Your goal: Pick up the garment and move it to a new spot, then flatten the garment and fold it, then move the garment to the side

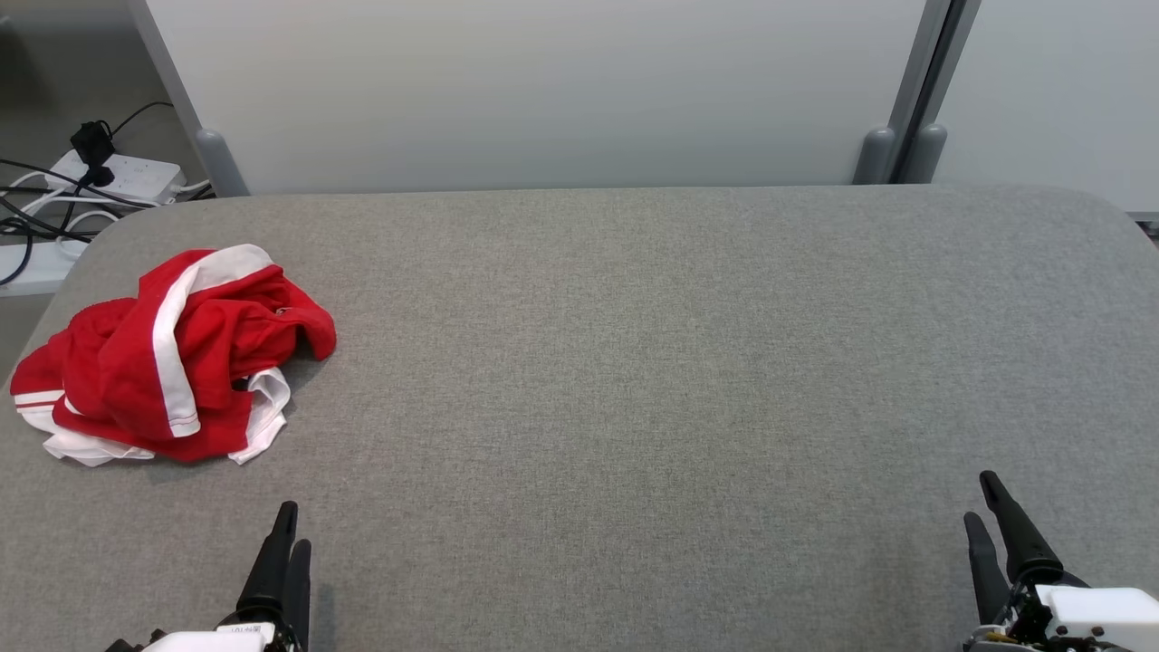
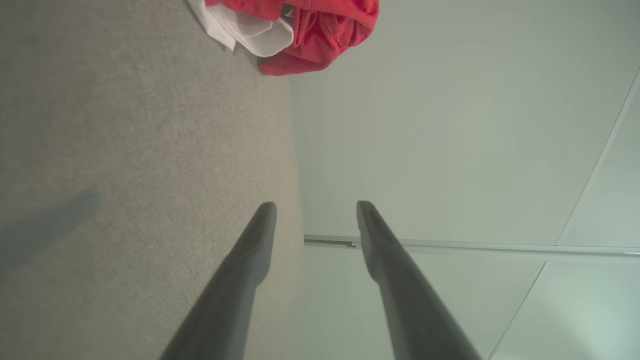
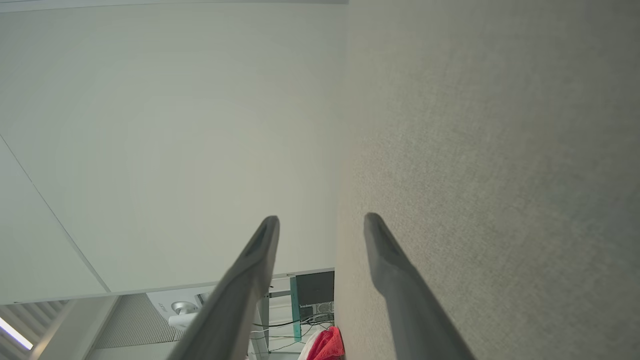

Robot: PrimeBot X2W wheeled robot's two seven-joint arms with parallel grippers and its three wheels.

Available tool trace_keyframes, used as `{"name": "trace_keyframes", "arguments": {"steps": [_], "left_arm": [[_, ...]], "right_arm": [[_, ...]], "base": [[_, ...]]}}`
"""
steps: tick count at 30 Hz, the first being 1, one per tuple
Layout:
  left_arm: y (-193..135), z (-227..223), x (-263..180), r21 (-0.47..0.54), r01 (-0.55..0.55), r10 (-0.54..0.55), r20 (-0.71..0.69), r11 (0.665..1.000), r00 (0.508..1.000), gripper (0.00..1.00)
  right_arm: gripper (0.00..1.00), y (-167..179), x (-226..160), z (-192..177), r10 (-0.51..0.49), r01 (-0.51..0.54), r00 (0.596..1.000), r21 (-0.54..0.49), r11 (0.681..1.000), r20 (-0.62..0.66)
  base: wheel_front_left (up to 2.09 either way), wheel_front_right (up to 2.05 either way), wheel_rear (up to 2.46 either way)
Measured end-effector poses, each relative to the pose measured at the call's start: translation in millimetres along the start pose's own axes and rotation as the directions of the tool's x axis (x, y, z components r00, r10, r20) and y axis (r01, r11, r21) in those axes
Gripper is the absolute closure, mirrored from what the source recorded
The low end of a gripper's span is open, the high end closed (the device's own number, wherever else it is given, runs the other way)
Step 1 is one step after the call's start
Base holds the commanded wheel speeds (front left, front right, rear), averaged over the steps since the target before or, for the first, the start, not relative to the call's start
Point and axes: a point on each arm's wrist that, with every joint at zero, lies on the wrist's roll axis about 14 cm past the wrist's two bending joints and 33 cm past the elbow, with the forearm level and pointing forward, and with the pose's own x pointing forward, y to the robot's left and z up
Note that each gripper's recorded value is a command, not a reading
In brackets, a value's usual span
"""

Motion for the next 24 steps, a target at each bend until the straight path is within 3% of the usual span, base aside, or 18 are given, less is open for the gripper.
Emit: {"name": "trace_keyframes", "arguments": {"steps": [11, 24], "left_arm": [[0.4, -0.2, 2.8, 0.026, -0.006, 0.006, 0.007, 1.000, 1.000, 0.00], [-8.8, -3.1, 14.3, 0.194, 0.007, -0.006, -0.006, 0.981, 1.000, 0.00]], "right_arm": [[0.00, 0.3, 2.2, -5.4, -0.003, 0.002, 1.000, -0.037, 0.999, -0.009], [0.00, 11.0, 14.6, -7.0, 0.014, -0.016, 1.000, -0.180, 0.984, -0.013]], "base": [[0.00, 0.00, 0.00], [0.00, 0.00, 0.00]]}}
